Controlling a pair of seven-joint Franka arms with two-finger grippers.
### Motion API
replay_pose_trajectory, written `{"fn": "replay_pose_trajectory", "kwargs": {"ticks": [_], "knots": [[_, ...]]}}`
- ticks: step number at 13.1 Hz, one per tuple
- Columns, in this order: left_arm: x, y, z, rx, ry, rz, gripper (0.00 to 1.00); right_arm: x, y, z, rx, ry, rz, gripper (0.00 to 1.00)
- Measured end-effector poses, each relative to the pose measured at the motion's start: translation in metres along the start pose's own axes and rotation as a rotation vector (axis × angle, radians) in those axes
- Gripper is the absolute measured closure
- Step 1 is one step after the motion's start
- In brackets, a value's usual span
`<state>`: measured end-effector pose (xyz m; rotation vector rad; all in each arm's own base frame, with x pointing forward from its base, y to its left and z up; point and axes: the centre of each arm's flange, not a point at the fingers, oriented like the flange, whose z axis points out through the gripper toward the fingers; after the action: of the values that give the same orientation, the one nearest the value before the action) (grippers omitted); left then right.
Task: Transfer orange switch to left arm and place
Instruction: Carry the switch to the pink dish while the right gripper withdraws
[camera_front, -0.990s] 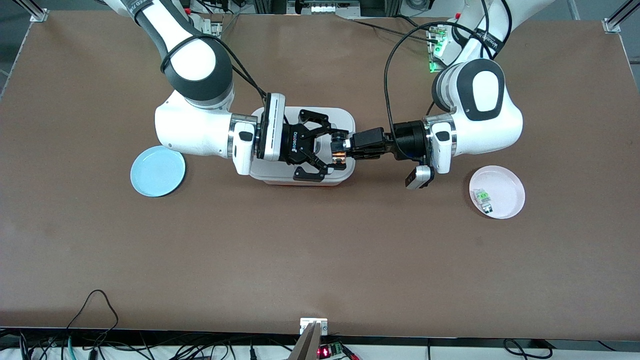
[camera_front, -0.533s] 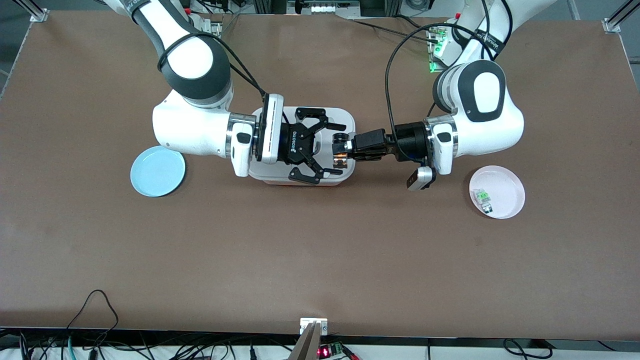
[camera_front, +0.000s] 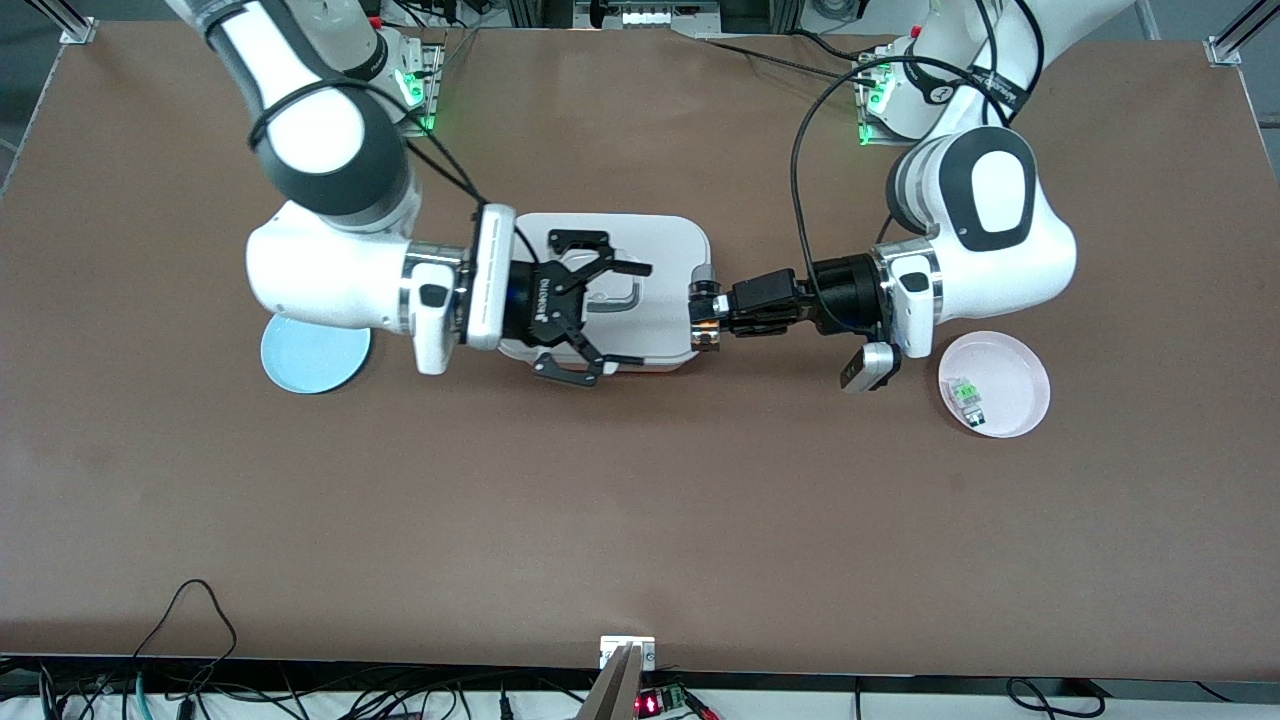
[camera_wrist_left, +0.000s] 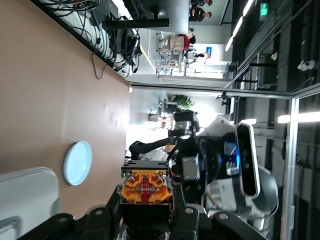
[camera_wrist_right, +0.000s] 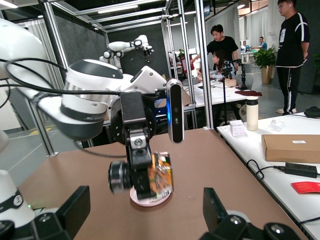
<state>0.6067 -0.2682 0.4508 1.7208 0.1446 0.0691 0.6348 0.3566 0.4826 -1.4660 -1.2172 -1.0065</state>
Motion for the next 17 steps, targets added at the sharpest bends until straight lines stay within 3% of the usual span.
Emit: {"fn": "replay_pose_trajectory", "kwargs": {"ticks": [4,8,12,15,17], "knots": [[0.018,-0.01,-0.051,0.164,-0.118,0.135,0.58,-0.022,0.021,-0.056,0.022,-0.045,0.049,0.0],[0.024,-0.026,-0.108,0.374,-0.295,0.252,0.58,-0.018,0.016,-0.082,-0.024,-0.205,0.21,0.0],[0.03,-0.049,-0.173,0.597,-0.476,0.433,0.58,-0.002,0.006,-0.112,-0.197,-0.486,0.427,0.0],[0.033,-0.07,-0.219,0.791,-0.642,0.58,0.58,-0.022,0.007,-0.144,-0.323,-0.683,0.633,0.0],[0.032,-0.08,-0.236,0.882,-0.741,0.613,0.58,-0.031,0.009,-0.165,-0.446,-0.775,0.782,0.0]]}}
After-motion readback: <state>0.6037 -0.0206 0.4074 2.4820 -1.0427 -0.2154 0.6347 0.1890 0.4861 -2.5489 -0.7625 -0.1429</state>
